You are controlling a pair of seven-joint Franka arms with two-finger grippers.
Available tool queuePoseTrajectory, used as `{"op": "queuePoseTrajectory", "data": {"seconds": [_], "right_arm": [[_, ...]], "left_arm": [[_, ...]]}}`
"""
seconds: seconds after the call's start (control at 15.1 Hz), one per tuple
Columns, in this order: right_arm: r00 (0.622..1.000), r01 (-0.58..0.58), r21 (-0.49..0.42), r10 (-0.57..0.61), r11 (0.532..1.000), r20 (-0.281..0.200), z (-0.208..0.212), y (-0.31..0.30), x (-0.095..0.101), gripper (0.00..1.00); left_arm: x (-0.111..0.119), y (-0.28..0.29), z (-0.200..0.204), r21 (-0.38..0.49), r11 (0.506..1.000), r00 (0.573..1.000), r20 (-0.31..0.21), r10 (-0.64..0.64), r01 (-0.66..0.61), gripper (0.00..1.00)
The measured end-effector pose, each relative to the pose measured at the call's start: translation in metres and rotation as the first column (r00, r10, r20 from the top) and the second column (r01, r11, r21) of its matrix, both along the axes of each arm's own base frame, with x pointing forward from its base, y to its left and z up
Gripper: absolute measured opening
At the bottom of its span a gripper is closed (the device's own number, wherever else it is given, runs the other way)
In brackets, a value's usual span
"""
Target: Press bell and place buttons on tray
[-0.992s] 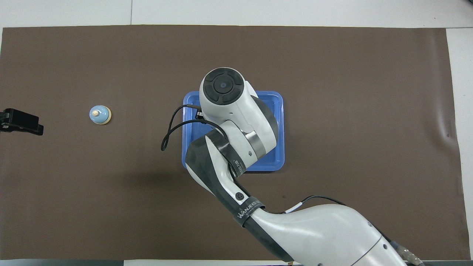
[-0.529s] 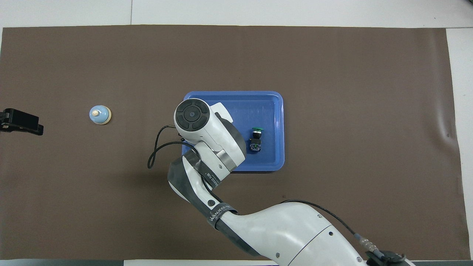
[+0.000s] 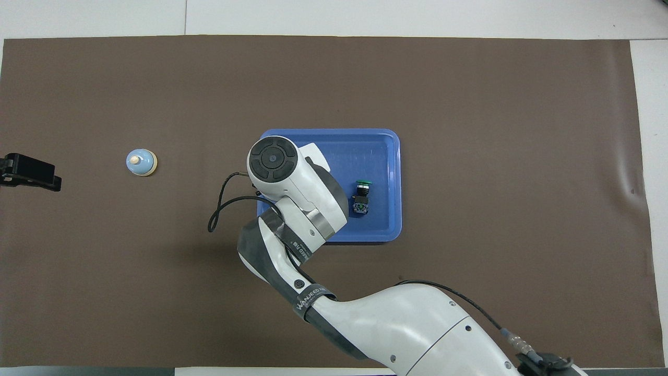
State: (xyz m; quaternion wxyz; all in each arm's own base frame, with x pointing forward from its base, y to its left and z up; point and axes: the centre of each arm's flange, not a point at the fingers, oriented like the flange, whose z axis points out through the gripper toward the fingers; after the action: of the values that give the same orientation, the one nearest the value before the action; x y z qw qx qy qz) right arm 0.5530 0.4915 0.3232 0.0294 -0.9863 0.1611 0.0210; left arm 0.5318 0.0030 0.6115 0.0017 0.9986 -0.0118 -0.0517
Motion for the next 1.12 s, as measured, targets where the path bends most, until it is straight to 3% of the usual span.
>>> {"op": "queuePoseTrajectory", "data": {"seconds": [0.13,0.46,0.66,0.86,1.12], "right_arm": [[1.000,0.030,-0.012,-0.030,0.999,-0.008,0.030,-0.015,0.007,0.99],[0.992,0.127,0.000,-0.127,0.992,0.002,0.124,-0.139,0.066,1.00],[0.999,0.040,-0.009,-0.040,0.999,-0.031,0.166,-0.231,0.084,1.00],[0.993,-0.098,-0.005,0.097,0.995,-0.063,0.193,-0.304,0.089,1.00],[0.949,-0.312,-0.043,0.309,0.949,-0.071,0.219,-0.394,0.091,1.00]], "left_arm": [[0.000,0.000,0.000,0.000,1.000,1.000,0.000,0.000,0.000,1.00],[0.000,0.000,0.000,0.000,1.000,1.000,0.000,0.000,0.000,1.00],[0.000,0.000,0.000,0.000,1.000,1.000,0.000,0.000,0.000,1.00],[0.000,0.000,0.000,0.000,1.000,1.000,0.000,0.000,0.000,1.00],[0.000,0.000,0.000,0.000,1.000,1.000,0.000,0.000,0.000,1.00]]}}
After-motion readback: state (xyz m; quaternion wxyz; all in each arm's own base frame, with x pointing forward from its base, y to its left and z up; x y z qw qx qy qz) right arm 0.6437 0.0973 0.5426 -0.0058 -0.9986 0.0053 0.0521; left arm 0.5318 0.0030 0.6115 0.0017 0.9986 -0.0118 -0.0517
